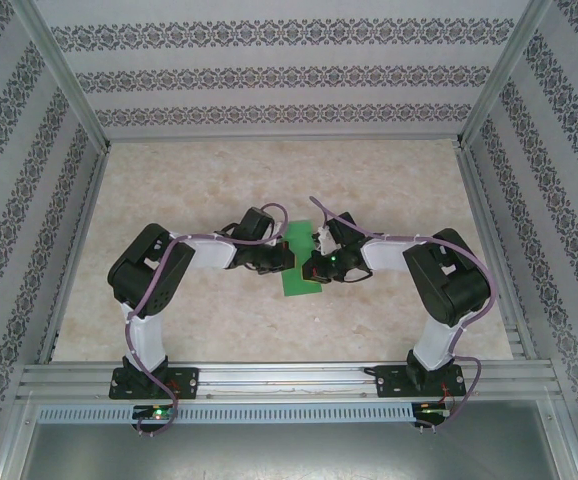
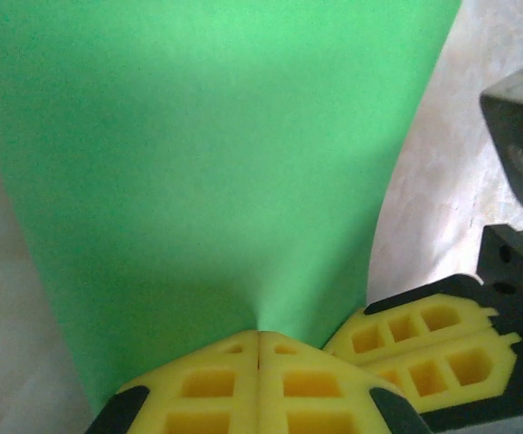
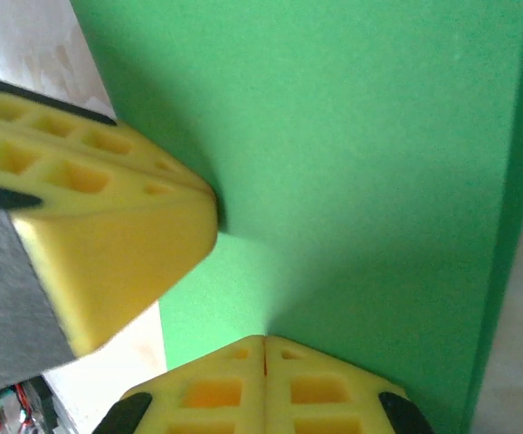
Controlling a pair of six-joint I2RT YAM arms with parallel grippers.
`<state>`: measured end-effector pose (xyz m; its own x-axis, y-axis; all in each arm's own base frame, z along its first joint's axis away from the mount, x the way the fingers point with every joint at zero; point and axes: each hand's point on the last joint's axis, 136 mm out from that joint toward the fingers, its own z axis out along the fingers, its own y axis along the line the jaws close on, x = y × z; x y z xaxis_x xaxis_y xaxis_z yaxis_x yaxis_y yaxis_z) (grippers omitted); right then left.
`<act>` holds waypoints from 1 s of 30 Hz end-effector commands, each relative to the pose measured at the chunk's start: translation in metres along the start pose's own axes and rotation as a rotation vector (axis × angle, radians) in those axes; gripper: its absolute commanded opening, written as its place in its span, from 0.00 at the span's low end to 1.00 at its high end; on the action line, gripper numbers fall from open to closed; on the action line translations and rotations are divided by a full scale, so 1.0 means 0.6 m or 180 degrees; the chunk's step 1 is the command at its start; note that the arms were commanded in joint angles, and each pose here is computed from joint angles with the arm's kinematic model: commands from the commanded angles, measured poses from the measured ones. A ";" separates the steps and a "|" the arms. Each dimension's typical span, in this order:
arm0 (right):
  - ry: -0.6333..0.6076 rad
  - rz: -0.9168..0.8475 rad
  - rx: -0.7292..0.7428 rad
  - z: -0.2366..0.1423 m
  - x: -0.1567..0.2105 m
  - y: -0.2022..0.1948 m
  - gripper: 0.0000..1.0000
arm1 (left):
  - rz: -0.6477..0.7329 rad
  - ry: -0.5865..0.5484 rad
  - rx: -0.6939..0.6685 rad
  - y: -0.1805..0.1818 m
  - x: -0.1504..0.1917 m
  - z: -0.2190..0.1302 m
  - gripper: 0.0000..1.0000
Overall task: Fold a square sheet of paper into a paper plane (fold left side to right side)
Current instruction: Hold the square sheet of paper at the center of the table, then first fold the square sheet of paper in half at the center of the table.
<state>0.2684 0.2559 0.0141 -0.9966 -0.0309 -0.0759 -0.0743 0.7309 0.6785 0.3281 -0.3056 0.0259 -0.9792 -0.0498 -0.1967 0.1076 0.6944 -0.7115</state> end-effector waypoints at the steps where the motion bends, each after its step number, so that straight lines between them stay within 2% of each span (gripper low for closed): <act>1: 0.0151 0.0151 0.0462 0.005 0.032 -0.071 0.00 | 0.0069 -0.0214 0.0129 -0.010 -0.037 -0.017 0.00; 6: 0.0137 0.0173 0.0490 0.000 0.031 -0.085 0.00 | 0.0123 -0.0296 0.0120 0.005 -0.056 -0.023 0.00; 18: 0.0179 0.0179 0.0551 -0.001 0.034 -0.097 0.00 | 0.0215 -0.0295 0.0251 0.004 -0.047 -0.019 0.00; 30: 0.0211 0.0191 0.0546 0.003 0.037 -0.099 0.00 | 0.0640 -0.0336 0.0434 -0.042 -0.025 -0.027 0.00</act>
<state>0.2738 0.2466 0.0133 -0.9941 -0.0419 -0.1004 -0.0990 0.7311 0.6751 0.3393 -0.2985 0.0380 -0.9458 -0.0367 -0.3226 0.2247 0.6433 -0.7319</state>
